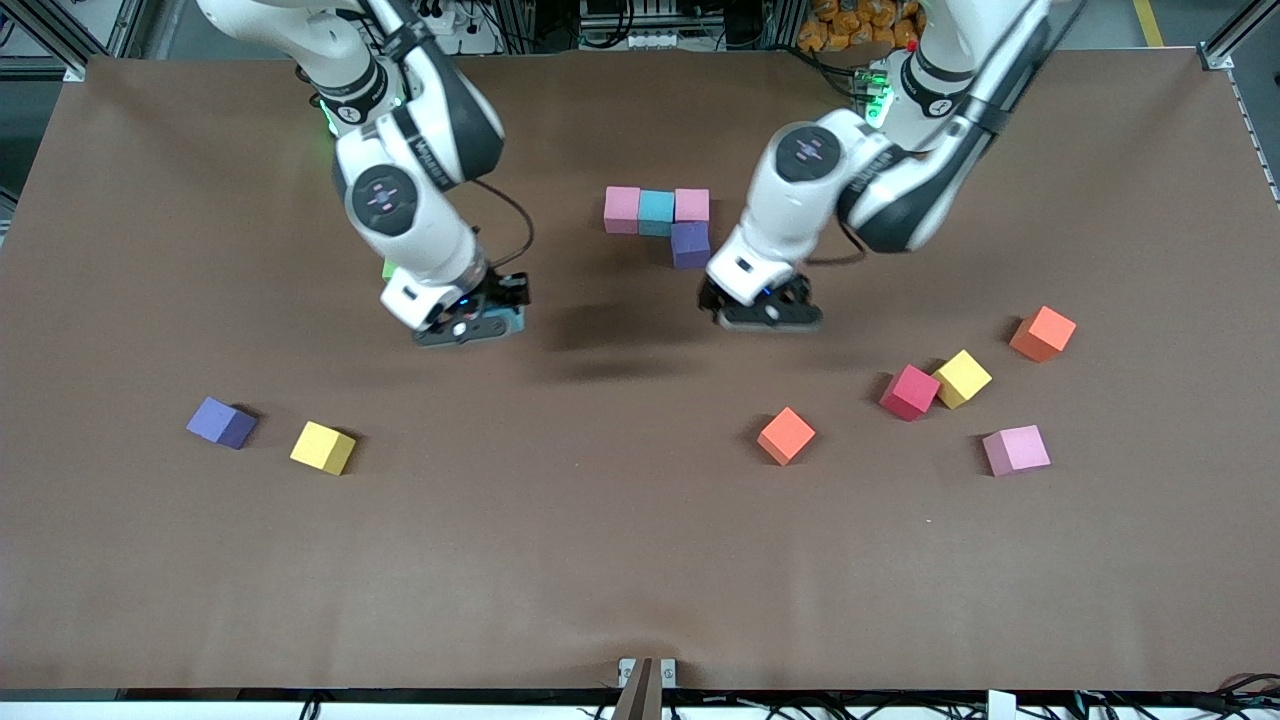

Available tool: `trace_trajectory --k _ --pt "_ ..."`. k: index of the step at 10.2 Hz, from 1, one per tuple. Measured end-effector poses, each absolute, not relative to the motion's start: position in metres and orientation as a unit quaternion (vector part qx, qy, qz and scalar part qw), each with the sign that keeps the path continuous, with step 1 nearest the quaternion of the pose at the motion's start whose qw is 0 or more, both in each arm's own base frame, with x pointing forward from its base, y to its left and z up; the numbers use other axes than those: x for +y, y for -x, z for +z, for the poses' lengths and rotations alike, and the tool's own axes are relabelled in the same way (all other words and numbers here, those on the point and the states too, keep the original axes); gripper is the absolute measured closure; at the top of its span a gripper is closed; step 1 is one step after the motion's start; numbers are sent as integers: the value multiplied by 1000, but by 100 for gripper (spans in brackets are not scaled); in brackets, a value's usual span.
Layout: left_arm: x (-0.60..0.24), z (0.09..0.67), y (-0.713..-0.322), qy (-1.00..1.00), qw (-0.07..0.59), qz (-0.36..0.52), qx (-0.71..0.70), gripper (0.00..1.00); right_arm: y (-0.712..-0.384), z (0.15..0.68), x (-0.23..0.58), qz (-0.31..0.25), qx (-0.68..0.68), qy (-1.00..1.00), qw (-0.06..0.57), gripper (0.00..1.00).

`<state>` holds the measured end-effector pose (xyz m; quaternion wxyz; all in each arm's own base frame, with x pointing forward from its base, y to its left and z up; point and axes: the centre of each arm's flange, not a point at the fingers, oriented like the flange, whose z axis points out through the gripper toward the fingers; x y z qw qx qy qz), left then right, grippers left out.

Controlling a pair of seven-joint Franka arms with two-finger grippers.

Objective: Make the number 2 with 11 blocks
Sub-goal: 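Release purple with the left gripper while the right gripper carries cyan, then grasp the orange cube with the left gripper while the right gripper holds cyan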

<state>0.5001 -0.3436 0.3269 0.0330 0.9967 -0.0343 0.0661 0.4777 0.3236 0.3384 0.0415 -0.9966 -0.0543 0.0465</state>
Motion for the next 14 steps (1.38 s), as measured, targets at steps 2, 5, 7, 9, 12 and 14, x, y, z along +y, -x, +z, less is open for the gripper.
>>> trace_trajectory --k 2,5,7,9,12,14 --pt "-316 322 -551 -994 35 76 -69 0 -465 333 361 44 -63 996 40 45" --pt "-291 294 -612 -981 38 81 -170 0 -461 311 419 42 -88 995 36 45" --pt "-281 278 -637 -969 38 85 -228 0 -460 293 452 43 -77 996 31 45" --pt "-287 265 -646 -963 44 84 -254 0 -459 276 478 42 -51 998 26 45" --pt "-304 251 -639 -960 39 55 -273 0 -449 258 519 31 -11 999 27 45" --pt "-315 247 -629 -951 30 38 -306 0 -432 246 541 20 -1 999 35 45"
